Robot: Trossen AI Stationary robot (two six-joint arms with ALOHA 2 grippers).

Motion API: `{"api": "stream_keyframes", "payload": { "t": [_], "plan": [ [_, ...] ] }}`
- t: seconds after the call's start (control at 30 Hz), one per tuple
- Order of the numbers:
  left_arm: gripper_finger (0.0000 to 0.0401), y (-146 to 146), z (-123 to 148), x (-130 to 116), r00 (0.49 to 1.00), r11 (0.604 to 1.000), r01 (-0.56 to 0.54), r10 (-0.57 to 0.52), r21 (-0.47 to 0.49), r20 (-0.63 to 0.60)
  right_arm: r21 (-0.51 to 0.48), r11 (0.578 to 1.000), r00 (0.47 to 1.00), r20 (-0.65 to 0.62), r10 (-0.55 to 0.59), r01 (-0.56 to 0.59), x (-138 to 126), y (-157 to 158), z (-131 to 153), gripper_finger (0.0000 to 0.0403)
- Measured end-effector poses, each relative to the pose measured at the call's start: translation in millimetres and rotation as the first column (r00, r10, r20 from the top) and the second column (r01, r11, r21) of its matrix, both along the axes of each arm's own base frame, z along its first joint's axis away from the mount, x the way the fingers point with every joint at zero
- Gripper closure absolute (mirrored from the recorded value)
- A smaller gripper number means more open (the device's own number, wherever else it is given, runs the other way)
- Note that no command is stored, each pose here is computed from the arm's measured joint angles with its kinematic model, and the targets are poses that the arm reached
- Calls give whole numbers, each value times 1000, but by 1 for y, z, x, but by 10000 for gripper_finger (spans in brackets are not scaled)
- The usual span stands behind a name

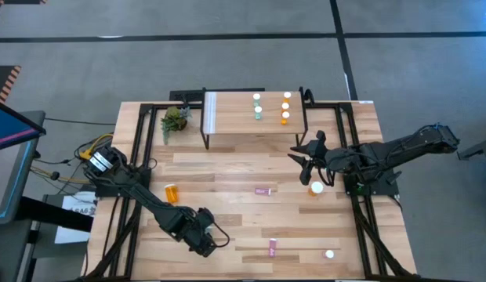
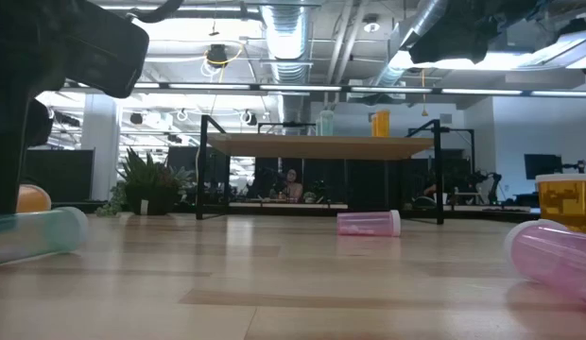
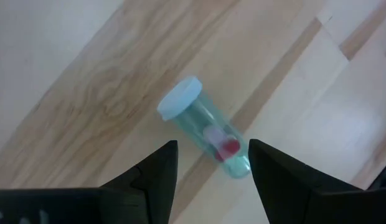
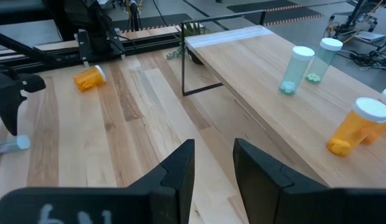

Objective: Pick and place medicine bottles onto shelf by color
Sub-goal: Put the blue pill bottle on the shelf aligned with the other blue pill bottles

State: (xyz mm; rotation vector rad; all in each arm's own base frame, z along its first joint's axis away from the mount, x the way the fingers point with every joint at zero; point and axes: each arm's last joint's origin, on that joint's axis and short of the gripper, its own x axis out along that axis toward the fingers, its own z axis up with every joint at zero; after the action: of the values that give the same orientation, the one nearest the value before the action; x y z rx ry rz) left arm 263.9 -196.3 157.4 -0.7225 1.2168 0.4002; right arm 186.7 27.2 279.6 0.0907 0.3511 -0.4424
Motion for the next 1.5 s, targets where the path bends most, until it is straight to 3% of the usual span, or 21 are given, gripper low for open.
{"api": "stream_keyframes", "payload": {
  "t": [0.3,0.67,1.03,1.3,1.5],
  "plan": [
    [218,2,-14,-1,999,1000,-5,5,18,-37,2,1000,1000,0,0,0,0,0,0,270],
    [221,3,-18,-4,993,994,97,-93,54,-78,2,1000,1000,1,0,0,0,0,0,270],
    [303,9,-16,2,978,978,193,-186,76,-92,1,1000,1000,1,0,0,0,0,0,270],
    [326,21,-5,22,969,944,244,-248,224,-9,0,1000,1000,0,1,-1,0,0,0,270],
    [307,37,17,39,941,860,241,-320,449,107,-1,1000,1000,-1,1,-1,0,0,0,270]
  ]
}}
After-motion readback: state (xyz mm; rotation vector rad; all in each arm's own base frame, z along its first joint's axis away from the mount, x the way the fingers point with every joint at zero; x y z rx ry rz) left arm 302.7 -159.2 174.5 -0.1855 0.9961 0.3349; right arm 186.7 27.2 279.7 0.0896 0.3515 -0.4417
